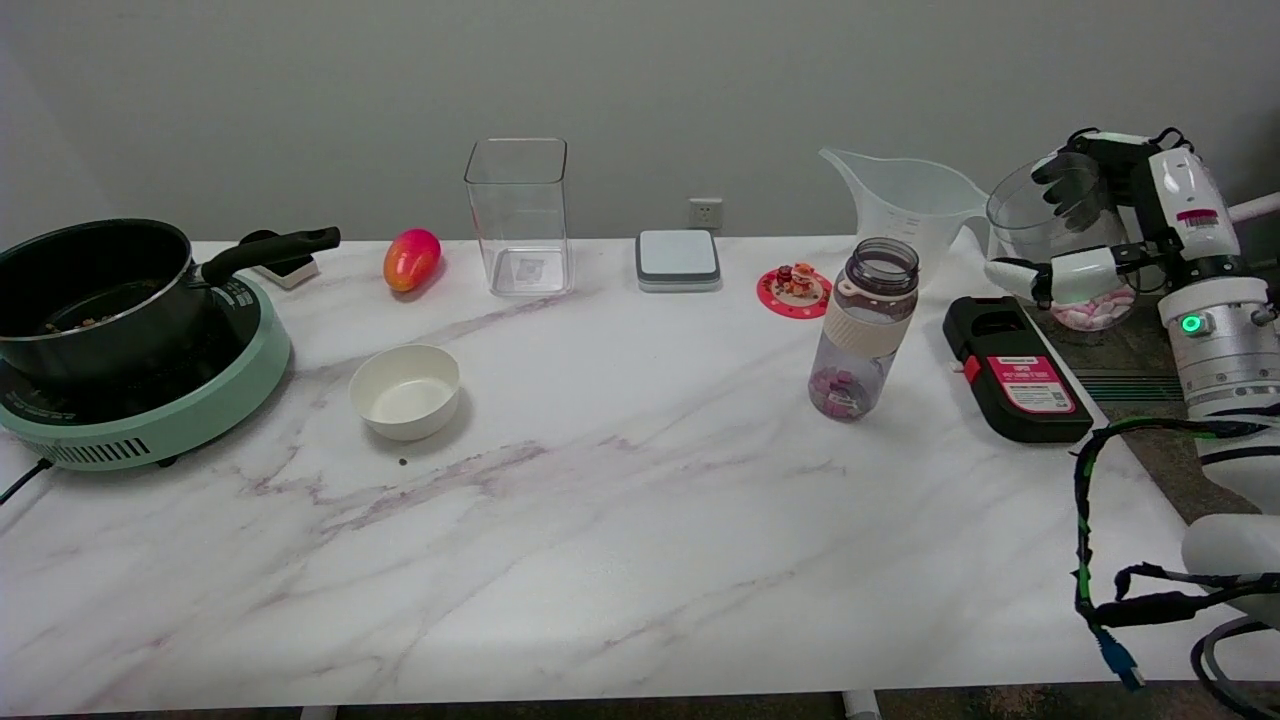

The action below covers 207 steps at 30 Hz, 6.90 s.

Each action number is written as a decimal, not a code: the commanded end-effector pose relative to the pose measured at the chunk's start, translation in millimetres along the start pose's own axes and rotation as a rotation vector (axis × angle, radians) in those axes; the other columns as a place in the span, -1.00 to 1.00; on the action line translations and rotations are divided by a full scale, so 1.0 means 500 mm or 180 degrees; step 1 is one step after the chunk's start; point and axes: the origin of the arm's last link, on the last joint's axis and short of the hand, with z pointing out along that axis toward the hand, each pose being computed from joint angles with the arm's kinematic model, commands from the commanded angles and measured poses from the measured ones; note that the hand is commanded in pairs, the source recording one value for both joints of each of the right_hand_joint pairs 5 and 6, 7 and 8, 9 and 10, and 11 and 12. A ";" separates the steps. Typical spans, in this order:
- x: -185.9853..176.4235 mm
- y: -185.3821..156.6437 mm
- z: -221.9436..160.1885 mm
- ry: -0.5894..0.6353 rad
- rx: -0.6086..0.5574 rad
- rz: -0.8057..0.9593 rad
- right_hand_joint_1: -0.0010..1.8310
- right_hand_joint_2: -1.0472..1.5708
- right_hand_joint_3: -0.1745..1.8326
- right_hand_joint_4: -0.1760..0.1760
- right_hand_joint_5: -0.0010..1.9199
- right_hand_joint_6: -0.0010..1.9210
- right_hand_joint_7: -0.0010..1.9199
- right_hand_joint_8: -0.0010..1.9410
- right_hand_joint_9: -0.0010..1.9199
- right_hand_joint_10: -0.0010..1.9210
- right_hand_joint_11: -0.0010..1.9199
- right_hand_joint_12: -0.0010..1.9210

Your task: Pour the candy into the black bottle.

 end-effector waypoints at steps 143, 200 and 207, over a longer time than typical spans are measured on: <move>-0.046 -0.225 0.173 -0.0800 0.2068 -0.2594 0.60 -0.11 0.44 0.00 0.36 0.36 0.48 0.46 0.46 0.46 0.23 0.23; -0.045 -0.201 0.168 -0.0856 0.2236 -0.3018 0.59 0.15 0.11 0.00 0.65 0.65 0.57 0.55 0.52 0.52 0.30 0.30; -0.047 -0.200 0.167 -0.0871 0.2246 -0.3088 0.58 0.18 0.08 0.00 0.67 0.67 0.57 0.55 0.52 0.52 0.30 0.30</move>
